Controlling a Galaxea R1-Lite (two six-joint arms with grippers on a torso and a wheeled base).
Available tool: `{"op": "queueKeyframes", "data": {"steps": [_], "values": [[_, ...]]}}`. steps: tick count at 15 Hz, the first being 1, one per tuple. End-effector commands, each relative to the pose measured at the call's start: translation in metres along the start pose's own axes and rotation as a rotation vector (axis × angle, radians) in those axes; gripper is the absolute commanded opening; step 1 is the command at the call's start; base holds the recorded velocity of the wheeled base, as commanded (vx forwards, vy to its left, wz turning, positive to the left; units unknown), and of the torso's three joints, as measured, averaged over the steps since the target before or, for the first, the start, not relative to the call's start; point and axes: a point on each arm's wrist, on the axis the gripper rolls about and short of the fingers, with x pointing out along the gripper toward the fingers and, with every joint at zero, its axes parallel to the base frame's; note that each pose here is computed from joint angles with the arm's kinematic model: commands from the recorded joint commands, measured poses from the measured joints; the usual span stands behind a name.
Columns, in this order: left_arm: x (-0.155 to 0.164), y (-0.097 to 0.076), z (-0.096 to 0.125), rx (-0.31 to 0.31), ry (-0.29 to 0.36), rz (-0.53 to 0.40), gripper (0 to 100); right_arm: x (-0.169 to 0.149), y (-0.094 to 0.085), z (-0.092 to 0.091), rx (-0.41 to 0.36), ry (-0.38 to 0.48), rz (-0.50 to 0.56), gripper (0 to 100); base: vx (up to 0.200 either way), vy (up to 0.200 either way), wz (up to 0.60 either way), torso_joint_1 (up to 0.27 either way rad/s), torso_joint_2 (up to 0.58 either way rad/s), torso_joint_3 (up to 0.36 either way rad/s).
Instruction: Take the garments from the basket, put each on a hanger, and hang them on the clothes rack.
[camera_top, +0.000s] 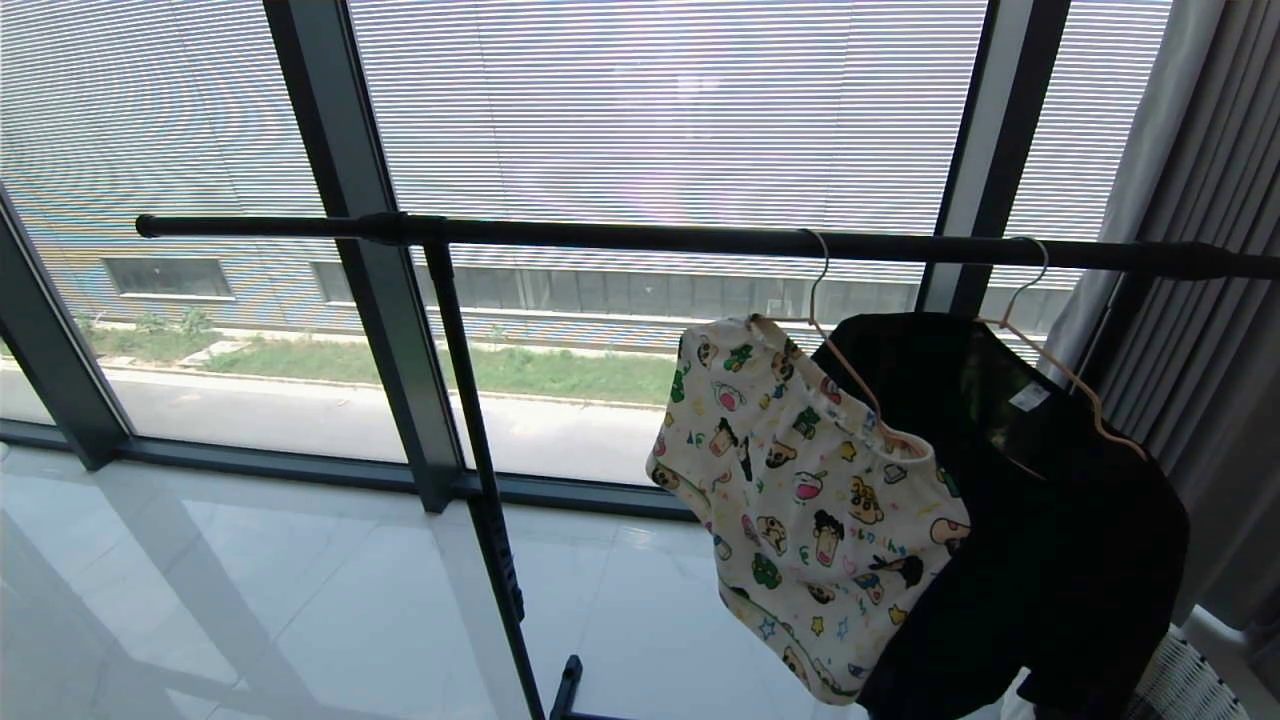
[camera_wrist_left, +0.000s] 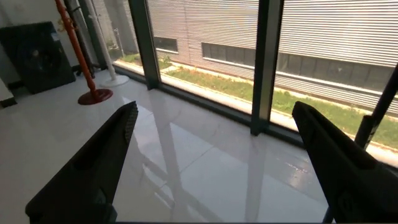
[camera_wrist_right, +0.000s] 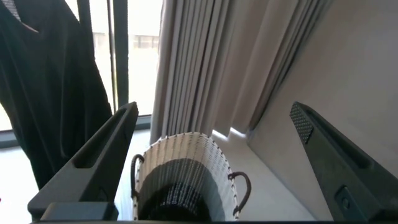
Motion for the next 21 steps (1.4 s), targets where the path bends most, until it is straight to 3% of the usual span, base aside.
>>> {"op": "queueKeyframes", "data": {"steps": [1, 3, 6, 9, 10, 13, 17, 21], "values": [[0.000, 0.000, 0.000, -0.054, 0.000, 0.001, 100, 0.000, 0.002, 0.000, -0.002, -0.015, 0.104, 100, 0.000, 0.000, 0.00, 0.000, 0.00, 0.000], [0.000, -0.002, -0.003, -0.078, 0.021, -0.054, 100, -0.001, 0.007, 0.001, -0.015, -0.044, 0.296, 100, 0.000, 0.000, 0.00, 0.000, 0.00, 0.000], [-0.001, -0.007, -0.011, -0.043, 0.077, -0.232, 100, -0.001, 0.007, 0.000, 0.051, -0.023, 0.288, 100, 0.000, 0.000, 0.00, 0.000, 0.00, 0.000], [-0.005, -0.015, -0.010, 0.036, -0.003, -0.609, 100, -0.001, 0.006, -0.001, 0.051, -0.021, 0.279, 100, 0.000, 0.000, 0.00, 0.000, 0.00, 0.000], [-0.005, -0.016, -0.010, 0.038, -0.013, -0.667, 100, -0.001, 0.006, -0.001, 0.050, -0.019, 0.279, 100, 0.000, 0.000, 0.00, 0.000, 0.00, 0.000], [-0.006, -0.016, -0.015, -0.003, 0.051, -0.652, 100, -0.001, 0.006, -0.001, 0.064, -0.015, 0.271, 100, 0.000, 0.000, 0.00, 0.000, 0.00, 0.000], [-0.006, -0.016, -0.014, 0.036, 0.028, -0.651, 100, -0.001, 0.006, -0.001, 0.105, -0.004, 0.256, 100, 0.000, 0.000, 0.00, 0.000, 0.00, 0.000], [-0.005, -0.016, -0.015, 0.012, 0.058, -0.634, 100, -0.002, 0.011, -0.007, 0.118, 0.046, 0.462, 100, 0.000, 0.000, 0.00, 0.000, 0.00, 0.000]]}}
